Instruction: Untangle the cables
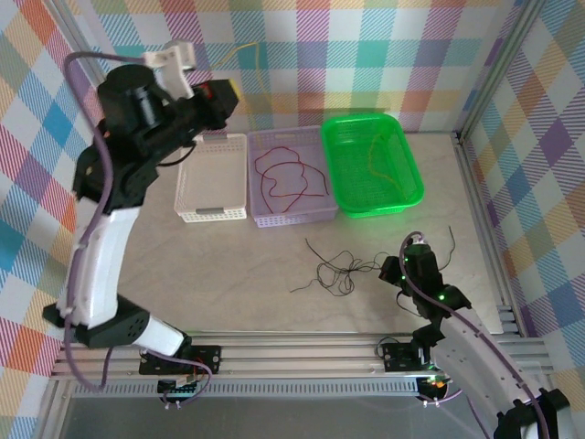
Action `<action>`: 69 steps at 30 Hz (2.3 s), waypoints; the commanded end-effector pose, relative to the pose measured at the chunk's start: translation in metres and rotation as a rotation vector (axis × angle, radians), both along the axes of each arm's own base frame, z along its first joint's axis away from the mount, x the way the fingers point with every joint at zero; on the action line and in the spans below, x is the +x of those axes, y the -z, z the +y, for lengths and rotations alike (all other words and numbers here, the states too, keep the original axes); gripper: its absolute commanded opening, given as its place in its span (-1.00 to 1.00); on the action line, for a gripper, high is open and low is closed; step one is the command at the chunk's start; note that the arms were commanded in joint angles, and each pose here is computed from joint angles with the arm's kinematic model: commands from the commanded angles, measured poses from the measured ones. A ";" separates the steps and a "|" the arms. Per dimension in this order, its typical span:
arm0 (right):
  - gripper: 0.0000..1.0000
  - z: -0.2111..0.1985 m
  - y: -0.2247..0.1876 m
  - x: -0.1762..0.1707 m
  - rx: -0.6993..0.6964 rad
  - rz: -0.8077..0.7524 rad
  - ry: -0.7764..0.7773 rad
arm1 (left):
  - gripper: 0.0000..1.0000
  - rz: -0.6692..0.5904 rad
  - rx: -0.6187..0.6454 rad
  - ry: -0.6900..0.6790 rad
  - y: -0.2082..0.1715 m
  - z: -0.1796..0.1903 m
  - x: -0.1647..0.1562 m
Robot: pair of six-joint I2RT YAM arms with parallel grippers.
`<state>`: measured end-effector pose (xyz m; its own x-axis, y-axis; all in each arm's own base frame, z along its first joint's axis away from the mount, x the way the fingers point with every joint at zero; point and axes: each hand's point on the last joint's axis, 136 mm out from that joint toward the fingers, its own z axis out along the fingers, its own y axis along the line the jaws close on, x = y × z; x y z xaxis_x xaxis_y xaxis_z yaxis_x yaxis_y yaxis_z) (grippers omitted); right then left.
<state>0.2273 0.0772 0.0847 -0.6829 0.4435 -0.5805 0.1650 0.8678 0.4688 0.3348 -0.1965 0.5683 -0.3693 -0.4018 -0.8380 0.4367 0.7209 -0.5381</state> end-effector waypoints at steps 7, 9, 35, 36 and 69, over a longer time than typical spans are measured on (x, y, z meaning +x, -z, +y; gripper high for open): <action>-1.00 0.007 -0.008 -0.002 0.016 -0.053 -0.063 | -1.00 -0.078 -0.167 0.116 -0.033 -0.047 0.054; -1.00 0.008 -0.008 -0.003 0.020 -0.058 -0.069 | -1.00 -0.077 -0.187 0.127 -0.030 -0.057 0.068; -1.00 0.033 -0.015 -0.013 0.107 -0.068 -0.209 | -1.00 -0.300 -0.441 0.173 -0.023 -0.157 0.143; -1.00 0.034 -0.015 -0.014 0.110 -0.072 -0.212 | -1.00 -0.299 -0.453 0.169 -0.016 -0.164 0.148; -1.00 0.046 -0.030 -0.020 0.194 -0.117 -0.263 | -1.00 -0.485 -0.406 0.168 0.000 -0.241 0.117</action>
<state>0.2042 0.1195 0.1026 -0.7376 0.3624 -0.5697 -0.0897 0.7836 0.6147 0.5181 -0.4622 0.4559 -0.2530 -0.6176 -0.7447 0.6604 0.4523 -0.5994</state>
